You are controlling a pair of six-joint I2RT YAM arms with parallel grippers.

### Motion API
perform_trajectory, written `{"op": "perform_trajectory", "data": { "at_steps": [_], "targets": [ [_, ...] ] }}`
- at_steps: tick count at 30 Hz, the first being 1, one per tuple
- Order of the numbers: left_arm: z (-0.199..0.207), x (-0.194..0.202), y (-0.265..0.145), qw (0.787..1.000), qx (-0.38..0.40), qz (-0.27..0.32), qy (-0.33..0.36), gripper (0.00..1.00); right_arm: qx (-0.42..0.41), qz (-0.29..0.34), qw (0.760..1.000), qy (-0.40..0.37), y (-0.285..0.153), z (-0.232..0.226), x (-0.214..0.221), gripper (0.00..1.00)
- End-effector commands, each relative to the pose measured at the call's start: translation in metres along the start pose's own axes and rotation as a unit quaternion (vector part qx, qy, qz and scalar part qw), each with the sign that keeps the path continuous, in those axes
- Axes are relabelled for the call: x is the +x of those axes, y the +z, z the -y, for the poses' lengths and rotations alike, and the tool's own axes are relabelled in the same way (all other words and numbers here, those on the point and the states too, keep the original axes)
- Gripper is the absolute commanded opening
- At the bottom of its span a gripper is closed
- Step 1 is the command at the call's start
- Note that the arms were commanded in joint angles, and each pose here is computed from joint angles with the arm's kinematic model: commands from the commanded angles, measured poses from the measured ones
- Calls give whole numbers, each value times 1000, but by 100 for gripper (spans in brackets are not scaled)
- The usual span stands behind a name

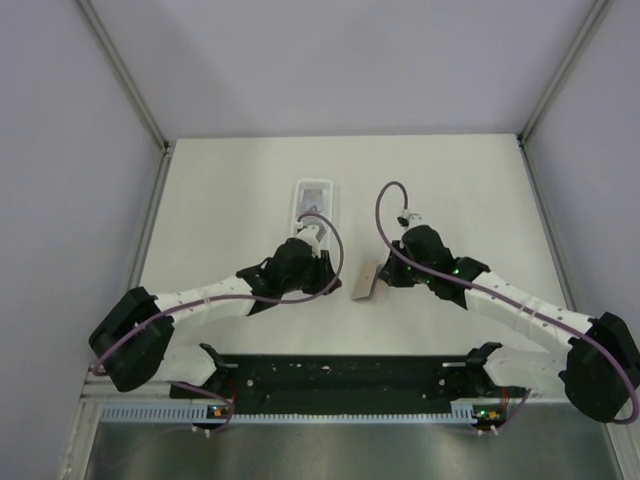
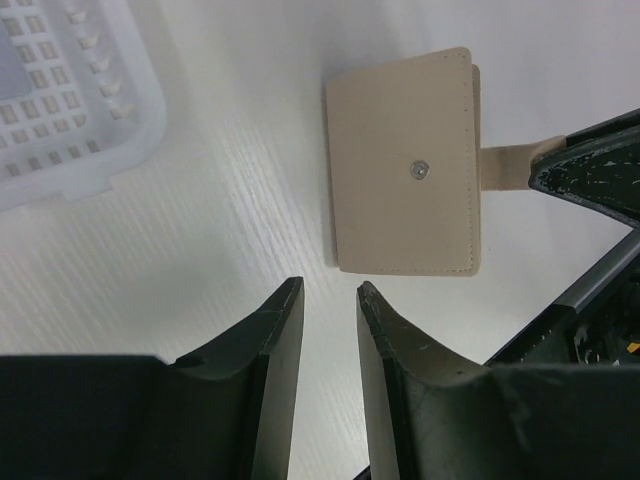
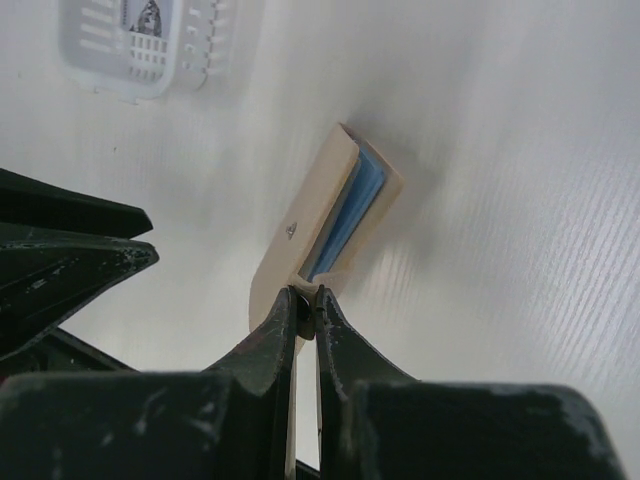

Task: Put the credit cards into the card holder
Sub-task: Open the card holder at the center of the board.

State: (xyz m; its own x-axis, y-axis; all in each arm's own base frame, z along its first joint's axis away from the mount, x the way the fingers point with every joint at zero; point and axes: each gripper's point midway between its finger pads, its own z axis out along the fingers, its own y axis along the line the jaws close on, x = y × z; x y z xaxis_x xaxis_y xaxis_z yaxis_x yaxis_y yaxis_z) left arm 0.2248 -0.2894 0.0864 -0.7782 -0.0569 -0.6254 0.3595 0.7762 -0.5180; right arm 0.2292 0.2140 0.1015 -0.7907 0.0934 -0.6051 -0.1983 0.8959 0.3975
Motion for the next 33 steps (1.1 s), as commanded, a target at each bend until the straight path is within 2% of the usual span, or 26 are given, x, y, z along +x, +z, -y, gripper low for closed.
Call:
{"op": "perform_trajectory", "data": {
  "at_steps": [1,11,18,27,33],
  "targets": [
    [27,-16,0,999,39,17,19,35,-59,29,998,6,-11,-20,-21,0],
    [34,-15,-7,998,51,22,28,37,-153,12,988,22,-5,-48,-17,0],
    [28,-15,-10,999,37,25,30,37,-136,14,990,25,-2,-40,-16,0],
    [25,-36,-26,997,11,60,39,37,-112,21,993,29,-5,-27,-14,0],
    [50,-51,-37,995,56,74,45,38,-111,24,993,34,-7,-24,-15,0]
  ]
}}
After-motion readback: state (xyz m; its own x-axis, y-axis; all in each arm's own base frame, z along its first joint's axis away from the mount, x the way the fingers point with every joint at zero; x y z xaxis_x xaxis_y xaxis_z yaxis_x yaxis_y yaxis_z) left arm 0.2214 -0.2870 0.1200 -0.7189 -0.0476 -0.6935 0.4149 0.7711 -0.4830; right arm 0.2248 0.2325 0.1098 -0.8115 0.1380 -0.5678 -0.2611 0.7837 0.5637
